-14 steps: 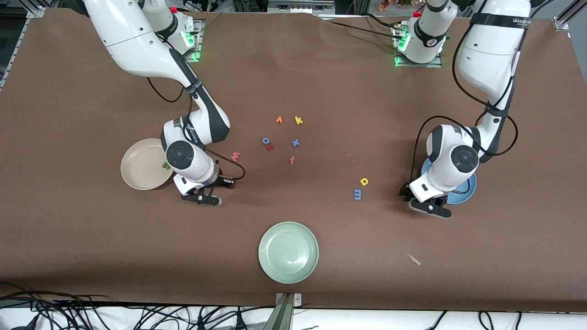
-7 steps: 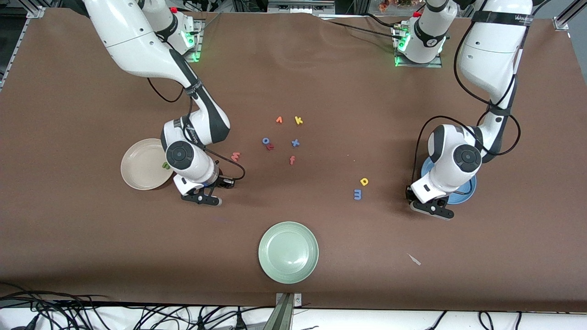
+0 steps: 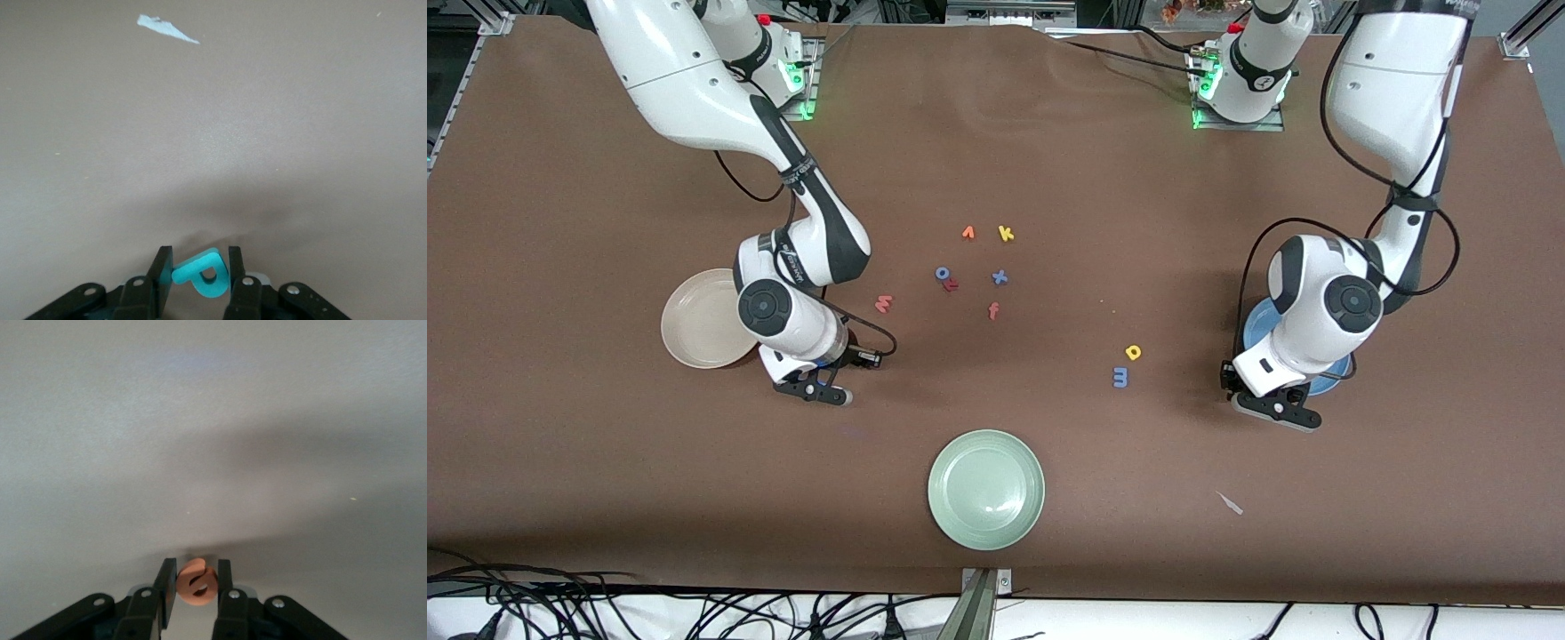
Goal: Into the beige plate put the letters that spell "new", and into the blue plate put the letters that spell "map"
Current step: 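Drop the 6 on the white plate while the left gripper drops the teal letter, then grasp the yellow letter with the left gripper while the right gripper grasps the pink w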
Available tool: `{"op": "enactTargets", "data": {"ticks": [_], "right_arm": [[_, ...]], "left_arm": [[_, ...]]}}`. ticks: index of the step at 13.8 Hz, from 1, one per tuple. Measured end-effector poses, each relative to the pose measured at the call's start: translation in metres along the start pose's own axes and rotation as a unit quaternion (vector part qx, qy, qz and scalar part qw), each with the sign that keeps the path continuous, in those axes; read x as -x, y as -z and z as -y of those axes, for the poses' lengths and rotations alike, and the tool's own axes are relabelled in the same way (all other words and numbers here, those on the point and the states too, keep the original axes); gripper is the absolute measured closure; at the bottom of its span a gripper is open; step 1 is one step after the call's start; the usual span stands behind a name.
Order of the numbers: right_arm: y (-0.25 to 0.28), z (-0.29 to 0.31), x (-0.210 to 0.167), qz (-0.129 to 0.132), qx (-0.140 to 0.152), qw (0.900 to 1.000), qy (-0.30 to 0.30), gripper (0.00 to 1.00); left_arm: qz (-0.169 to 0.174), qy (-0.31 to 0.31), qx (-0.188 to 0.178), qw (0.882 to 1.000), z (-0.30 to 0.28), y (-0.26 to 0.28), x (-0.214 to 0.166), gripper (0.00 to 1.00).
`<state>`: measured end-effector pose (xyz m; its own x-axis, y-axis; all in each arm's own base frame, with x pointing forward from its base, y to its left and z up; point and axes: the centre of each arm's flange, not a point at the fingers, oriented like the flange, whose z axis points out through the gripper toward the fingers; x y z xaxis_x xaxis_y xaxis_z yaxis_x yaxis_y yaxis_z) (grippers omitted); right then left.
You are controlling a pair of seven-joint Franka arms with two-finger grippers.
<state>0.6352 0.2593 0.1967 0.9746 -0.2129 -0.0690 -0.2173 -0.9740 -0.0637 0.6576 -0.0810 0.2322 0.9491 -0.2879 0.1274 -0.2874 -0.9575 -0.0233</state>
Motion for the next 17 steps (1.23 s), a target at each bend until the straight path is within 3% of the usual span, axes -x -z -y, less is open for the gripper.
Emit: {"op": "enactTargets", "data": {"ticks": [4, 7, 11, 14, 17], "right_arm": [[0.020, -0.025, -0.010, 0.034, 0.028, 0.997, 0.058, 0.71], [0.041, -0.063, -0.016, 0.042, 0.043, 0.992, 0.112, 0.71], [0.052, -0.123, -0.001, 0.018, 0.046, 0.983, 0.178, 0.71], [0.041, -0.173, 0.016, -0.001, 0.051, 0.974, 0.222, 0.71], [0.031, -0.208, 0.020, 0.001, 0.059, 0.966, 0.253, 0.71]], "left_arm": [[0.023, 0.018, 0.004, 1.000, 0.045, 0.026, 0.013, 0.62], [0.051, 0.010, 0.011, 0.999, 0.074, 0.009, 0.040, 0.62], [0.071, 0.013, 0.018, 0.997, 0.070, -0.006, 0.056, 0.28], [0.055, 0.011, 0.034, 0.998, 0.046, 0.000, 0.042, 0.26], [0.040, 0.006, 0.081, 0.996, -0.031, 0.000, 0.022, 0.25]]}}
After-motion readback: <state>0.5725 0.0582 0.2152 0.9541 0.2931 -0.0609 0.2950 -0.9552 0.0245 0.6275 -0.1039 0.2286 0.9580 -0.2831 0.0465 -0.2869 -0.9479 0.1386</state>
